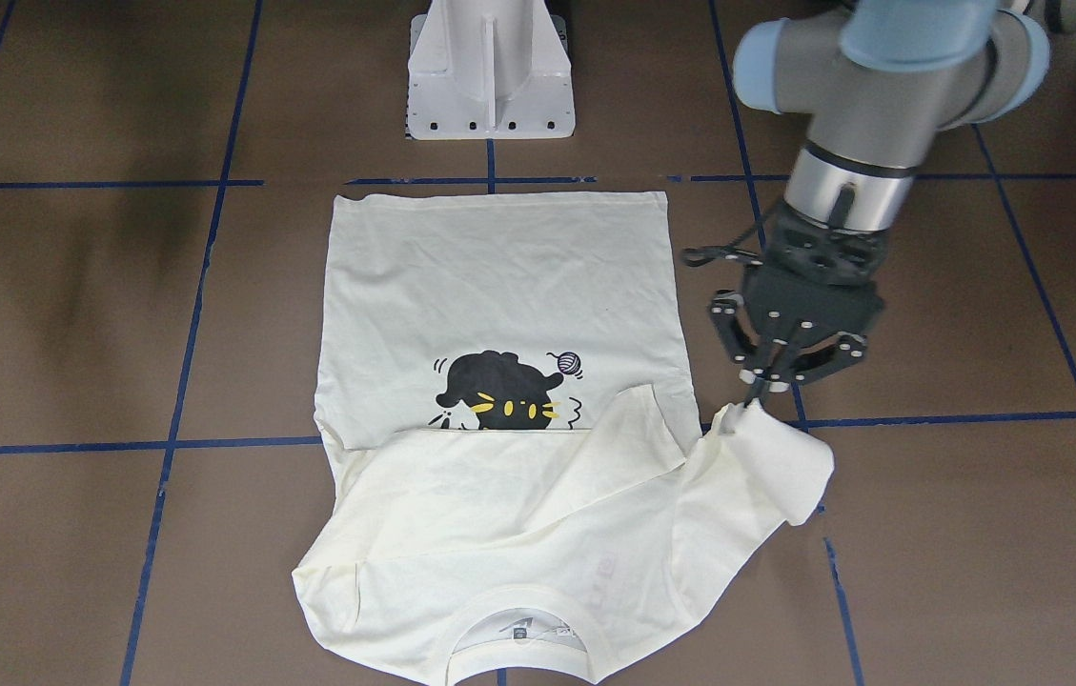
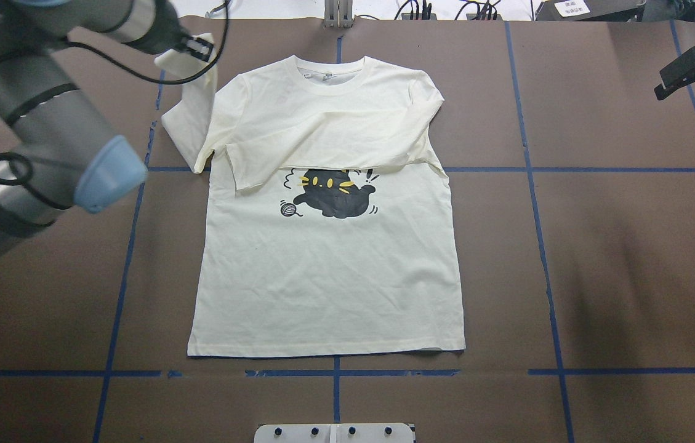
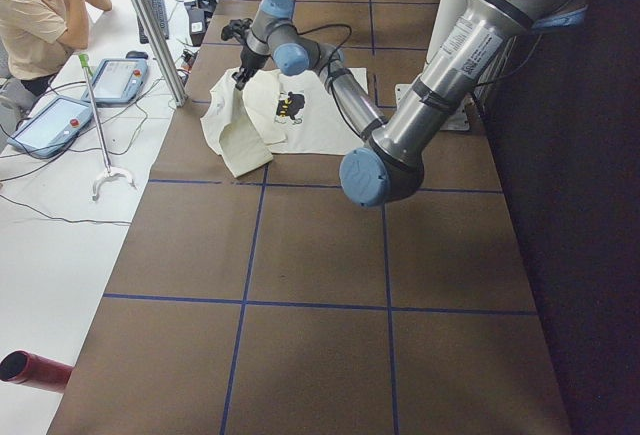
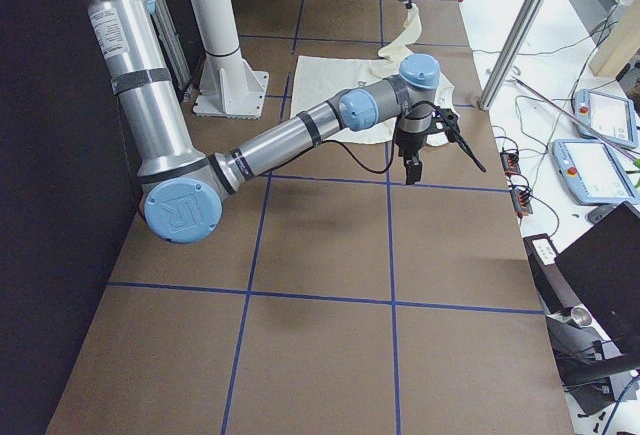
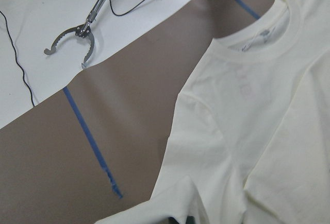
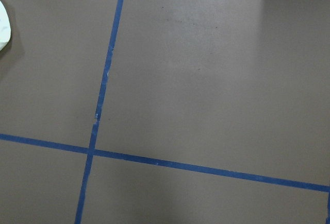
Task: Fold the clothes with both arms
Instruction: 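Fold the held sleeve with the left gripper across the chest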
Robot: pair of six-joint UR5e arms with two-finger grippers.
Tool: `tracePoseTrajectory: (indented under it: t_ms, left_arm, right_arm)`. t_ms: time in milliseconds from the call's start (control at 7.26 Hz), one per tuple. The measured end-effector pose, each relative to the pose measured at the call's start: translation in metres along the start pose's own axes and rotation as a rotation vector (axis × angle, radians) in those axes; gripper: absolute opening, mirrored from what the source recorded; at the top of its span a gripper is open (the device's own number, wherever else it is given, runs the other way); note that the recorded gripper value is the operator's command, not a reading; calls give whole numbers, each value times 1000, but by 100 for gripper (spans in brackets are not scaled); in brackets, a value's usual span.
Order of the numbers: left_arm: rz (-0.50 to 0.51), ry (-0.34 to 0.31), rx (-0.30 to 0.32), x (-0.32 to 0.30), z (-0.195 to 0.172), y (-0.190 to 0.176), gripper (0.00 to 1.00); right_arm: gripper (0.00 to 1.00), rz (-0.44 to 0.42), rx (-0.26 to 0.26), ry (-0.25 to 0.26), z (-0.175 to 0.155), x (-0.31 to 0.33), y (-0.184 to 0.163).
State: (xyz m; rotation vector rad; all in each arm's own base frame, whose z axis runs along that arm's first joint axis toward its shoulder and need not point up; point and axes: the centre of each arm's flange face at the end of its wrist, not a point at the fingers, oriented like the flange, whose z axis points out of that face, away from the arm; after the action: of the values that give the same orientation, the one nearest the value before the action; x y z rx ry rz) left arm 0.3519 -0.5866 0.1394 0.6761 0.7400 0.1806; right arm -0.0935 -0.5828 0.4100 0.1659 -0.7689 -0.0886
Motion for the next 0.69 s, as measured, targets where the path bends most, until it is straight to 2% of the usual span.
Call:
tracePoseTrajectory:
  t_ms: [276,551,689]
  left_arm:
    - [-149,-63,7,152,20,-43,0]
    - [-148,-106,59,261,64,-15,0]
    - [-135,-103,76,285,84,1,7]
  right_arm:
    - [100,4,3,1,-2,1,3]
    - [100,8,4,1,-3,3,7]
    - [100,9,4,1,-3,3,7]
